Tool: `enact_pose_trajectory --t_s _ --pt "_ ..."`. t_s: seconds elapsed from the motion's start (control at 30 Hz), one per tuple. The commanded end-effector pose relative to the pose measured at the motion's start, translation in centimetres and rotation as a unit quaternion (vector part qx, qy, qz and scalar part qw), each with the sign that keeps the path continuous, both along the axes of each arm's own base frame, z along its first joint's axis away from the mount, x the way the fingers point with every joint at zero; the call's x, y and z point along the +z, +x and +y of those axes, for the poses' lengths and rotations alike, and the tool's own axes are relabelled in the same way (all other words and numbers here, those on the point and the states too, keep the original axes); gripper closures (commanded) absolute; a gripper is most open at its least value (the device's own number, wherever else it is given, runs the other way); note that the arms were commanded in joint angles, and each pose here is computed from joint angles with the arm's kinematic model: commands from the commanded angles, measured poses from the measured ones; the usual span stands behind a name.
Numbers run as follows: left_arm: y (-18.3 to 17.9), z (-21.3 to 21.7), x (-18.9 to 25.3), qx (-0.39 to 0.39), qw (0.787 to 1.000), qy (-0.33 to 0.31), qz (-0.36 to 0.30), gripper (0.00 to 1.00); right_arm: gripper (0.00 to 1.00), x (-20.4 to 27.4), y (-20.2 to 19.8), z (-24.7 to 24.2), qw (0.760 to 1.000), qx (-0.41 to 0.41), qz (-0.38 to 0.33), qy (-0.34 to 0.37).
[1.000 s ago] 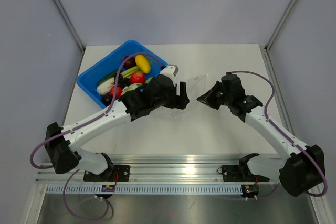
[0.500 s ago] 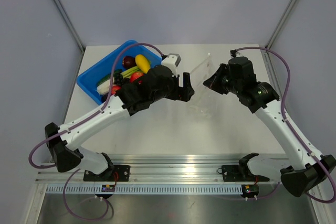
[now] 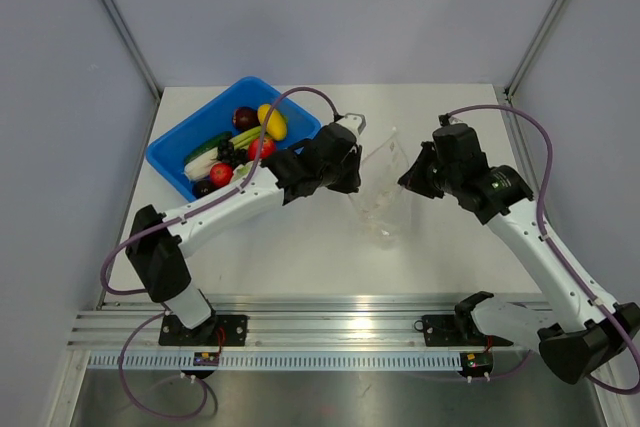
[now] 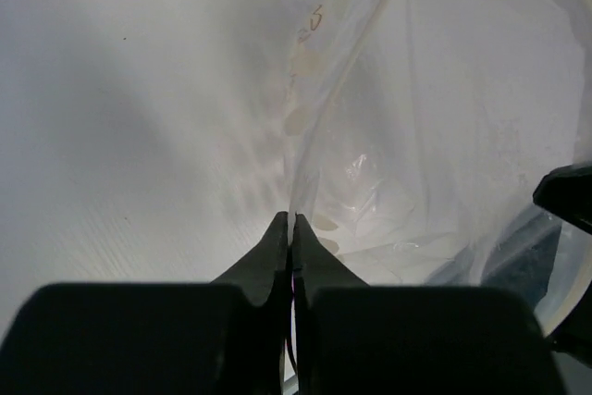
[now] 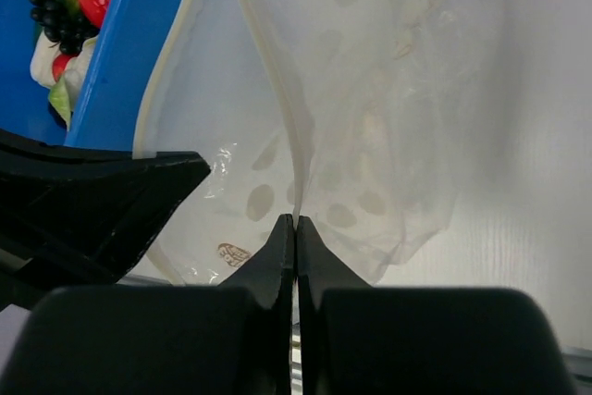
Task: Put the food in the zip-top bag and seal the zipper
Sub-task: Open the zipper of the food storage bag at the center of the board, then pick up the fake vegetable from the bin.
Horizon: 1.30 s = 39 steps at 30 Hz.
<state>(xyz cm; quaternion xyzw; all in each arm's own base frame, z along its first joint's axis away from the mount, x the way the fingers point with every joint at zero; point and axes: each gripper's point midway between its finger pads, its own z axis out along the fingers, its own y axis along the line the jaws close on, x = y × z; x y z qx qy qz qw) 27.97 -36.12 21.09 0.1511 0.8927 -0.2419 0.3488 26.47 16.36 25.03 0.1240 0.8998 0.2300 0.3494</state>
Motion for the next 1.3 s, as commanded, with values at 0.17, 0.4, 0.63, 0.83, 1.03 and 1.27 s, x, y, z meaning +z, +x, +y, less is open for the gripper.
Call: enact_pose_trajectory --t_s 0.17,0.4,0.63,0.83,1.03,1.27 --pt "0.4 -0.2 4.0 -0.035 0.997 -0.067 -0.01 0.2 1.0 1.1 1.4 -1.1 0.998 -0.01 -0.024 -0.051" --pt "4.6 7.8 8.4 0.05 0.994 -0.088 -0.043 0.02 1.0 0.4 2.5 0.0 0.998 0.006 -0.022 -0.053" --pt "8.8 21.5 4.4 0.277 0.96 -0.025 0.021 0.16 1.0 -0.4 2.5 1.0 0.999 0.018 -0.012 -0.045" --pt "8.6 26.0 -1.8 0.341 0.934 0.044 0.098 0.08 1.0 -0.5 2.6 1.2 0.999 0.02 -0.009 -0.043" --pt "7.8 27.5 -6.8 0.362 0.914 0.109 0.143 0.03 1.0 -0.8 2.6 1.7 0.999 0.024 -0.003 -0.036" --pt "7.5 27.8 -9.7 0.366 0.907 0.127 0.166 0.26 1.0 -1.1 2.5 2.0 0.999 0.027 0.003 -0.034"
